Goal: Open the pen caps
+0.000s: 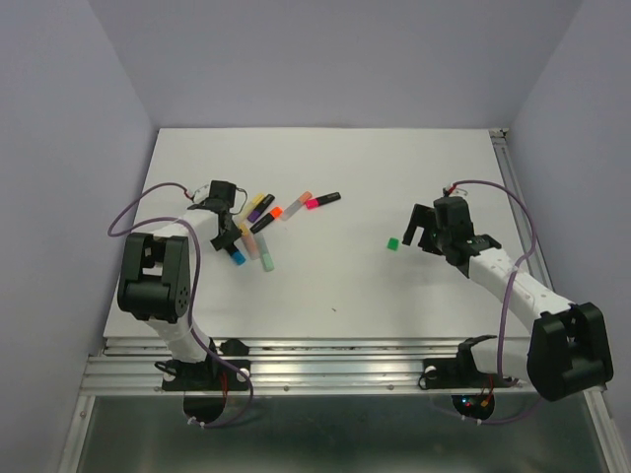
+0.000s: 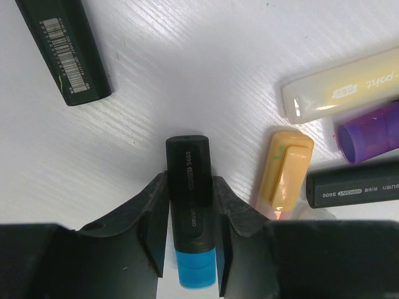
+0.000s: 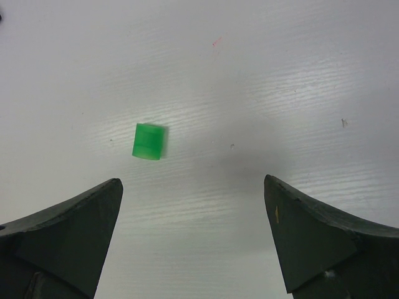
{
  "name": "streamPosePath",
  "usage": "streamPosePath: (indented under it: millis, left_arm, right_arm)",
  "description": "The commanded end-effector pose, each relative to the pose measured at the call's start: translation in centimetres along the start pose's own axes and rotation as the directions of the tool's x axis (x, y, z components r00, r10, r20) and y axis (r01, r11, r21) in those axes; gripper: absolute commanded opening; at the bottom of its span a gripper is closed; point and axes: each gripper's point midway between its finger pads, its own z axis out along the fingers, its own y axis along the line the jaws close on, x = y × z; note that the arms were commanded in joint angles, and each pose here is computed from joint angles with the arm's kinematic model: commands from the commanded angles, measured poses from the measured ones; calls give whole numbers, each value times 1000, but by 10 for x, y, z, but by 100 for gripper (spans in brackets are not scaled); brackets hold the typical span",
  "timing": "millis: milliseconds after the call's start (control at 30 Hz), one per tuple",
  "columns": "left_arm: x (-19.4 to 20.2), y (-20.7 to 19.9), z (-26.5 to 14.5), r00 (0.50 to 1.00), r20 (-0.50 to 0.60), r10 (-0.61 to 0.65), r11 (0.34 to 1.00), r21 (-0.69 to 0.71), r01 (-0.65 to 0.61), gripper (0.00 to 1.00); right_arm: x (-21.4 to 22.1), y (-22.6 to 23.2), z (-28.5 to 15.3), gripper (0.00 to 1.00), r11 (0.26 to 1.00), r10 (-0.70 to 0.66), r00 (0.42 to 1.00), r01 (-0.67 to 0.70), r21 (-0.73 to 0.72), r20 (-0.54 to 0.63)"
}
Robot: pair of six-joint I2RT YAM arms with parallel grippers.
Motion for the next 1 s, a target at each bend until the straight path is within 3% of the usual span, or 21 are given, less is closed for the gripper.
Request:
streamPosePath:
  millis: [0, 100, 167, 333, 467, 567, 667, 800, 867, 967]
  left_arm:
    - [18, 6, 1, 999, -46, 13, 1000, -17, -14, 26]
    - [17, 8, -8, 1000, -30, 7, 1000, 2, -7, 14]
    - [17, 6, -14, 1000, -23, 0, 999, 33, 1, 0]
    - [1, -2, -55, 995, 85, -54, 989, 139, 42, 0]
    - [3, -39, -98, 988, 129, -86, 941, 337, 38, 0]
    - [8, -66, -131, 983, 138, -124, 884, 466, 46, 0]
    - [19, -96, -162, 982, 135, -134, 836, 548, 39, 0]
    - [33, -123, -192, 982, 112, -149, 790, 611, 51, 0]
    - [46, -133, -203, 985, 95, -146, 775, 630, 55, 0]
    - [61, -139, -212, 985, 28, -171, 759, 641, 114, 0]
  right_arm:
    - [-7, 4, -4, 100, 1000, -1, 1000, 2, -27, 27]
    - [-7, 21, -14, 100, 990, -26, 999, 28, -140, 20]
    - [5, 39, -23, 100, 964, -44, 999, 38, -264, -16]
    - [39, 77, -49, 100, 841, -75, 992, 6, -541, -104]
    - [51, 114, -86, 100, 656, -113, 983, -33, -754, -142]
    - [54, 131, -88, 100, 663, -146, 979, -11, -748, -144]
    - [70, 173, -101, 100, 617, -245, 963, 62, -785, -117]
    - [83, 227, -136, 100, 455, -283, 957, 82, -887, -57]
    - [79, 240, -139, 99, 435, -279, 960, 101, -895, -27]
    - [79, 254, -134, 99, 472, -280, 960, 159, -867, 24]
